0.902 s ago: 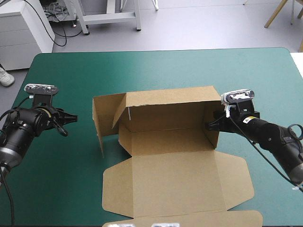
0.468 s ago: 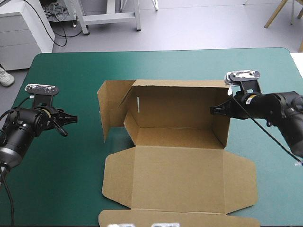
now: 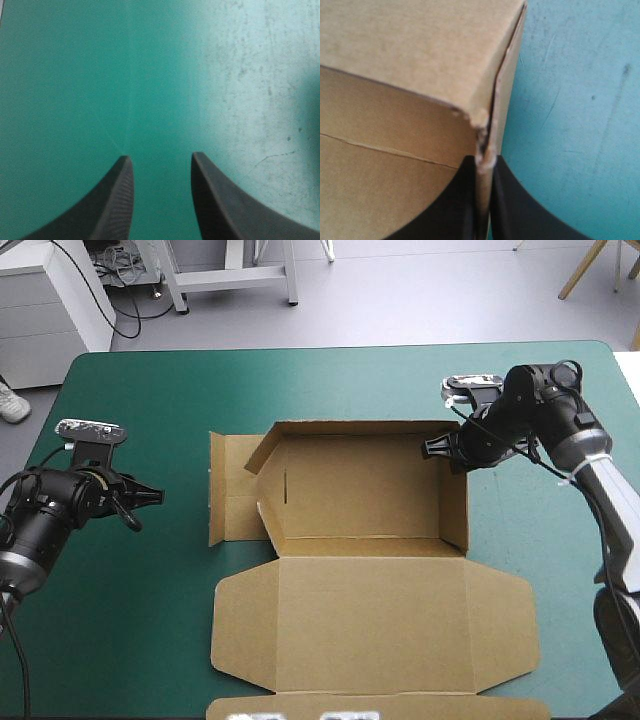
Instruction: Fold the box
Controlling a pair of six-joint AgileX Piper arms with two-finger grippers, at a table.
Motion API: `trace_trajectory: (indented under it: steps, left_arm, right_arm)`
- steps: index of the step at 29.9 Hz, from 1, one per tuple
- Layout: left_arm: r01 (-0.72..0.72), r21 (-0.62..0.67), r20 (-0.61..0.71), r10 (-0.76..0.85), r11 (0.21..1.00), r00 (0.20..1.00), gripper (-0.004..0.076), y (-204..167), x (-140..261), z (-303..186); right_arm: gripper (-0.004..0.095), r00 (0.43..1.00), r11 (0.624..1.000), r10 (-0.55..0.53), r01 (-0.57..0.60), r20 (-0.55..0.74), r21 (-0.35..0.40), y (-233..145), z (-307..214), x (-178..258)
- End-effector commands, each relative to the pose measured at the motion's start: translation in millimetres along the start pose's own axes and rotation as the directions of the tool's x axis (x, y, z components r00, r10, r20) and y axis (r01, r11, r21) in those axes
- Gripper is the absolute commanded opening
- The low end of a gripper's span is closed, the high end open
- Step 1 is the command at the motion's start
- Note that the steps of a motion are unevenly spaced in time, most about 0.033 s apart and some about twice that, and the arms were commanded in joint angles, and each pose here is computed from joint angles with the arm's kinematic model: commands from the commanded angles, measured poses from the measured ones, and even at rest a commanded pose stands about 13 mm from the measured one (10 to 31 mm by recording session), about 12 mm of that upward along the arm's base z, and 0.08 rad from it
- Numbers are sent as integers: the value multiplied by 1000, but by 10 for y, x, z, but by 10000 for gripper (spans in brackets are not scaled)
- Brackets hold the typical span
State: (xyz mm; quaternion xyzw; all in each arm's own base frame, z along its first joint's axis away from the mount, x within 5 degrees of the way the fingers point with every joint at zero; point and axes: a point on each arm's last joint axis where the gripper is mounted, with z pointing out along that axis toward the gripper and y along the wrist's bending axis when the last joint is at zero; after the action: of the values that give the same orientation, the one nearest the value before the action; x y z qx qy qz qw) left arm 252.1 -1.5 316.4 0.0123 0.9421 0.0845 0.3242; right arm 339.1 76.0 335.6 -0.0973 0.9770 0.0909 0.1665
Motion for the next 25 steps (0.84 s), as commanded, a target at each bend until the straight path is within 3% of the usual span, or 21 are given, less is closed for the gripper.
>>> trace_trajectory:
  steps: [1, 9, 12, 16, 18, 25]
  left_arm:
    - [-3, -4, 77, 3, 1000, 997, 263, 34, -81, -146]
    - [-3, -6, 65, 3, 1000, 998, 256, 36, -70, -145]
    - [-13, -9, 58, 14, 1000, 998, 256, 38, -64, -145]
    - [-36, -14, 46, 36, 999, 998, 256, 41, -54, -144]
    - [-36, -14, 44, 36, 999, 998, 256, 42, -52, -144]
    - [-54, -6, 42, 54, 999, 998, 256, 34, -50, -144]
  right_arm:
    - [-14, 997, 999, -30, 31, 74, -21, 31, -104, -179]
    - [15, 996, 997, -80, 81, 51, -15, -27, 260, -504]
    - [153, 994, 995, -95, 96, 50, -14, -45, 376, -593]
    - [483, 992, 995, -95, 96, 80, -10, -50, 407, -674]
    - [600, 991, 995, -98, 99, 95, -9, -43, 364, -697]
    - [630, 975, 994, -108, 107, 192, 13, 16, -93, -721]
